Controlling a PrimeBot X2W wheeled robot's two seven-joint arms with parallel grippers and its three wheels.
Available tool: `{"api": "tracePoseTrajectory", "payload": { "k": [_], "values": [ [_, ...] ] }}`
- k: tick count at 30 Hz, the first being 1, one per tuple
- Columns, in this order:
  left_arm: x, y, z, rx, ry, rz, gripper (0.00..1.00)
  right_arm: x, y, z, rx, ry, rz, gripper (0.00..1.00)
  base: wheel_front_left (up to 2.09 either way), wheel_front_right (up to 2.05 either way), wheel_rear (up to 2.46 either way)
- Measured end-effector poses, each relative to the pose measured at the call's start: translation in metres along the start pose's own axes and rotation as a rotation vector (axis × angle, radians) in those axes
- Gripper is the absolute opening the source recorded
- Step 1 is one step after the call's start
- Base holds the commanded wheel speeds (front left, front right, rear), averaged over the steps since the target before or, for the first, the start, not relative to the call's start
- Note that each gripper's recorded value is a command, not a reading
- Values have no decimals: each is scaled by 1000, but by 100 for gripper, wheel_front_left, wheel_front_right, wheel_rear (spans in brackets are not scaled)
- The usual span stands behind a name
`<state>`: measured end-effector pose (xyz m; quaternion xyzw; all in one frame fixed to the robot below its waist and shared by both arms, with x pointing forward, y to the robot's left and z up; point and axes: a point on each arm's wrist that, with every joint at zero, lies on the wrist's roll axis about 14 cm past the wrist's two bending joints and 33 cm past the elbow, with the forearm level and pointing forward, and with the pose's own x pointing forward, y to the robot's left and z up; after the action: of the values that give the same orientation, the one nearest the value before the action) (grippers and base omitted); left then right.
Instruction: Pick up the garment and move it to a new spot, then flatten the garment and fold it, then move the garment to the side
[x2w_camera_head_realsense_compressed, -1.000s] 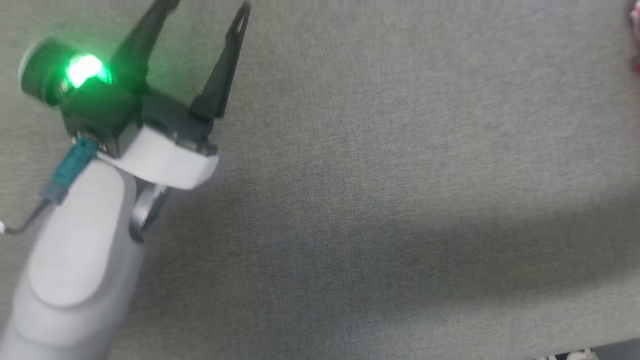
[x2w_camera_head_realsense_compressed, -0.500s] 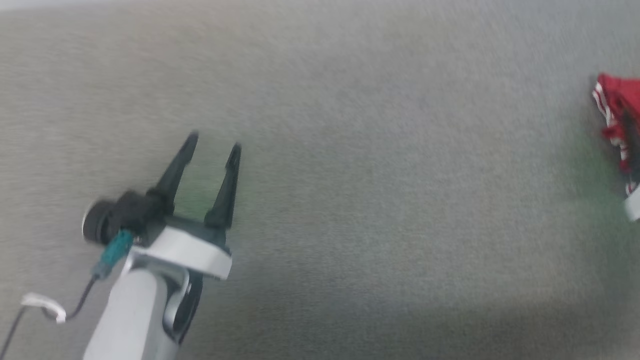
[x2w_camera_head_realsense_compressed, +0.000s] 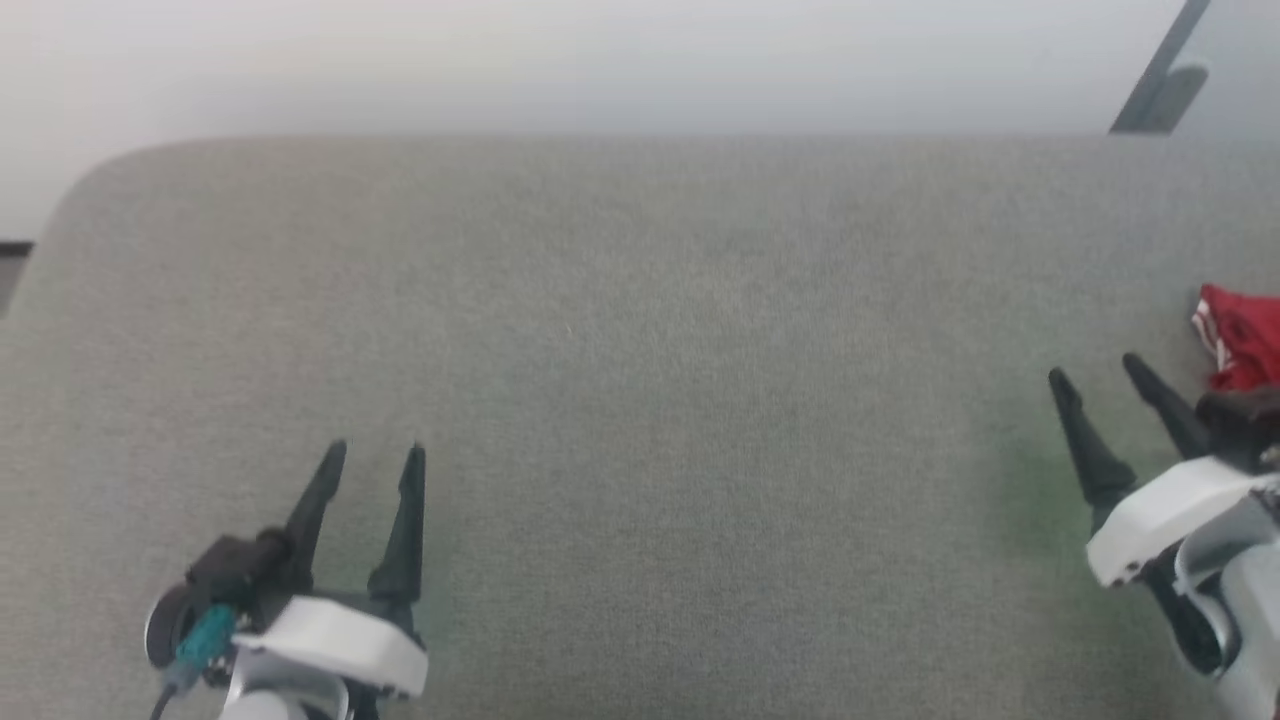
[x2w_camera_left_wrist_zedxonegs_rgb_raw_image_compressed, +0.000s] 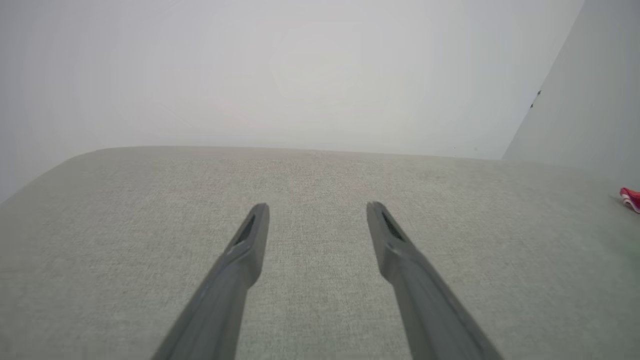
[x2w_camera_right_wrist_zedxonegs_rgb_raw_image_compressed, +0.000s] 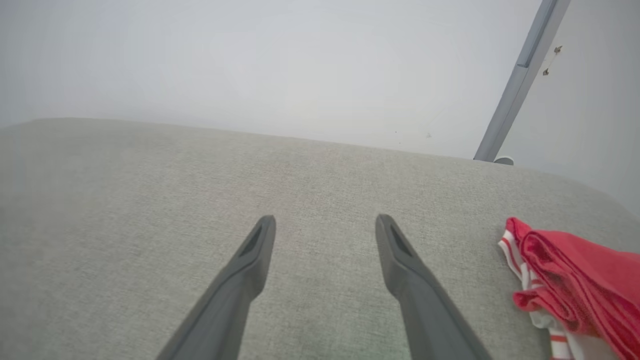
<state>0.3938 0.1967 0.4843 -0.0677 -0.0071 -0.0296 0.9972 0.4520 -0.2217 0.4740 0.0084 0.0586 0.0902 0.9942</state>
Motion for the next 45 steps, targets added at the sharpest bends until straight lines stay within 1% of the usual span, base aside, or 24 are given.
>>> {"api": "tracePoseTrajectory", "payload": {
  "k": [4, 9, 13, 16, 24, 32, 45],
  "values": [
    [-24, 7, 5, -2, -11, 34, 100, -15, 11, 10, 24, -45, 6, 100, 0, 0, 0],
    [-46, 12, 14, -2, -42, 56, 100, -38, 16, 22, 57, -104, -11, 100, 0, 0, 0],
    [-57, 14, 21, -5, -66, 70, 100, -54, 11, 29, 70, -147, -44, 100, 0, 0, 0],
    [-66, 17, 25, -9, -83, 84, 100, -66, 8, 28, 74, -157, -63, 100, 0, 0, 0],
    [-88, 21, 22, -3, -77, 111, 100, -87, 2, 34, 83, -202, -105, 100, 0, 0, 0],
    [-93, 24, 23, 2, -78, 120, 100, -102, -1, 37, 103, -212, -139, 100, 0, 0, 0],
    [-89, 21, 27, 4, -90, 112, 100, -107, 0, 39, 124, -213, -152, 100, 0, 0, 0]
  ]
}}
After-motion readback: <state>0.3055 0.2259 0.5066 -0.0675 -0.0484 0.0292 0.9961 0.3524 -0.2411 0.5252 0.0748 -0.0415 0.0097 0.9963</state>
